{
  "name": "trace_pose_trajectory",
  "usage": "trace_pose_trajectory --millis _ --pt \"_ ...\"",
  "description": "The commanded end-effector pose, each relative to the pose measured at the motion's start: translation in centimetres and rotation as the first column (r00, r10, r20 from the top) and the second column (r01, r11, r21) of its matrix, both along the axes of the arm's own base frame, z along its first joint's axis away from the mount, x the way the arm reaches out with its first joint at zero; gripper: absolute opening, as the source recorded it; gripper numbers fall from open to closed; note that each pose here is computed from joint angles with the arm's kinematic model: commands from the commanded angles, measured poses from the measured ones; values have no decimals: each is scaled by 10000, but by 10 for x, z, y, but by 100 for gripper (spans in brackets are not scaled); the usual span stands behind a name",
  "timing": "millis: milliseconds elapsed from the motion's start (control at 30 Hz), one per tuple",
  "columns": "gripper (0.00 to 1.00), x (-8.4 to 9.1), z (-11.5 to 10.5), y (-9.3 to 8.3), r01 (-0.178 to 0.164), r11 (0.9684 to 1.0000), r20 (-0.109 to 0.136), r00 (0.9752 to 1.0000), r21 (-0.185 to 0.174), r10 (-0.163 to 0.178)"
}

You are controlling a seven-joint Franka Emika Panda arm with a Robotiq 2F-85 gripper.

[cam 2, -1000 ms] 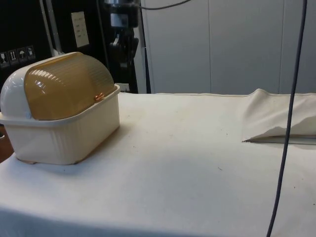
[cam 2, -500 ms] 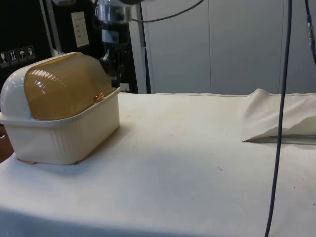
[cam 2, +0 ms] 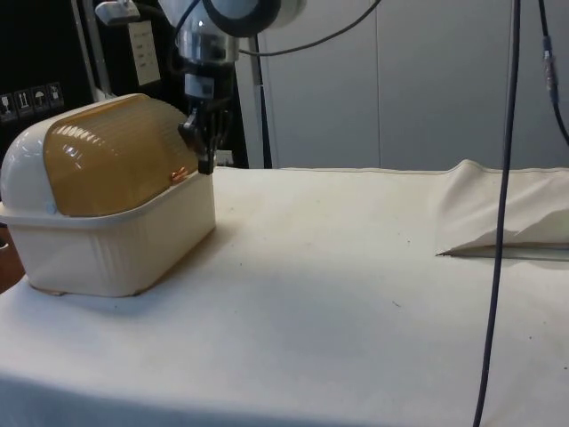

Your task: Open the lid, then close it.

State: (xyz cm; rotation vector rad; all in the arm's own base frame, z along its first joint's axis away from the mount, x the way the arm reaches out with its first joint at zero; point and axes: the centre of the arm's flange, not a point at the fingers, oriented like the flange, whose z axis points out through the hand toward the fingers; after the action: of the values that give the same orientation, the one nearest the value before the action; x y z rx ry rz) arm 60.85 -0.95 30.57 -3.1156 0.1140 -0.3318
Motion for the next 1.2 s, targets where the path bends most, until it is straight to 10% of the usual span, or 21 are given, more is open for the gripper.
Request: trace_pose_trajectory --millis 0,433,933,1167 --pt "0 0 -1 1 11 10000 80 10000 5 -11" --pt "0 -2 5 8 170 9998 1087 9939 75 -177" --pt "0 -32 3 11 165 9997 1035 9945 192 -184" --pt "0 -34 -3 16 176 9992 1517 9882 347 -227"
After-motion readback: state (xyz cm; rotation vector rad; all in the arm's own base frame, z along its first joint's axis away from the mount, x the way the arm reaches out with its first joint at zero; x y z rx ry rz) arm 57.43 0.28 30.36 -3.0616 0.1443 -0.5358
